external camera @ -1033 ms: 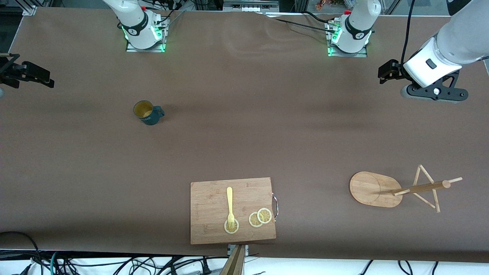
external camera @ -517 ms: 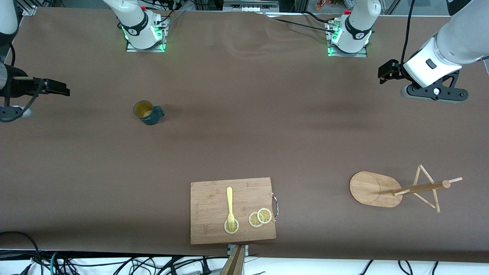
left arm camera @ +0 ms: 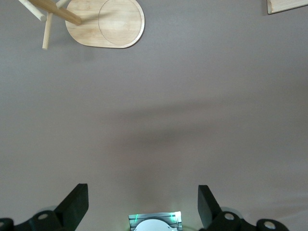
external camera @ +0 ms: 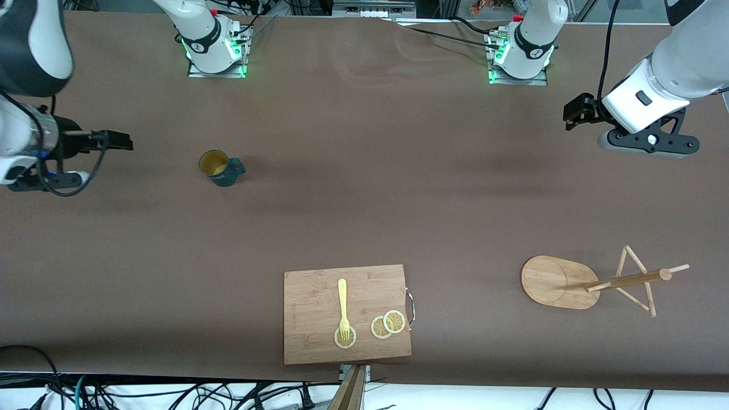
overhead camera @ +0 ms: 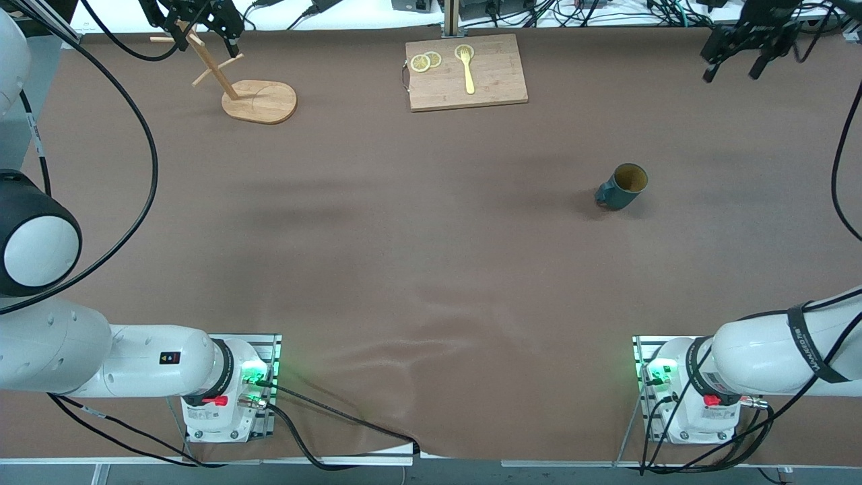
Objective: Pass cup and hang on rack
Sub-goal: 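Reach the right gripper toward the teal mug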
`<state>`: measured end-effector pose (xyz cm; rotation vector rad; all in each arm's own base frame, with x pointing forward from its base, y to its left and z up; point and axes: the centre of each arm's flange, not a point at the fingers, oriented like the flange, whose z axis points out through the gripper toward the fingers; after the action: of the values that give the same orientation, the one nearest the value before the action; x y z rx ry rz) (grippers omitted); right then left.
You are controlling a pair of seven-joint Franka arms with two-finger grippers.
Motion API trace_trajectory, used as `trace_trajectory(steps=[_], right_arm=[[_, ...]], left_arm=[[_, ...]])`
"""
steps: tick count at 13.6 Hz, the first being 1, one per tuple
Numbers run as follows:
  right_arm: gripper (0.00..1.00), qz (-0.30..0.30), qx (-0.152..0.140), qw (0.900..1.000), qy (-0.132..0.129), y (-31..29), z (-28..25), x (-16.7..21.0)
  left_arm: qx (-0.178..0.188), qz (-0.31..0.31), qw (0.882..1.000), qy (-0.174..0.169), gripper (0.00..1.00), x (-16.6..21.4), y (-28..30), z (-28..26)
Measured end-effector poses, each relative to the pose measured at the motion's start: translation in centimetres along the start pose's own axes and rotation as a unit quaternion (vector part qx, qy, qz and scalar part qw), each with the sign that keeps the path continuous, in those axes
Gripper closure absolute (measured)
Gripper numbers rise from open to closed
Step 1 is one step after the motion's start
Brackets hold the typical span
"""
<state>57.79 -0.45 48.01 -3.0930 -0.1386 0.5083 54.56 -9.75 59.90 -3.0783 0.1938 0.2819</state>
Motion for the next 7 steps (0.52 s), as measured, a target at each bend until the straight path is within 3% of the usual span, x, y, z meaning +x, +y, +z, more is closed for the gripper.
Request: trace_trajectory(steps=[7], right_arm=[[0.0,0.009,-0.003,1.0,0.017,-3.5,10.8,0.9]], left_arm=[[-0.001,0.0,1.0,-0.002,0.0,0.4,-0.1,0.5]])
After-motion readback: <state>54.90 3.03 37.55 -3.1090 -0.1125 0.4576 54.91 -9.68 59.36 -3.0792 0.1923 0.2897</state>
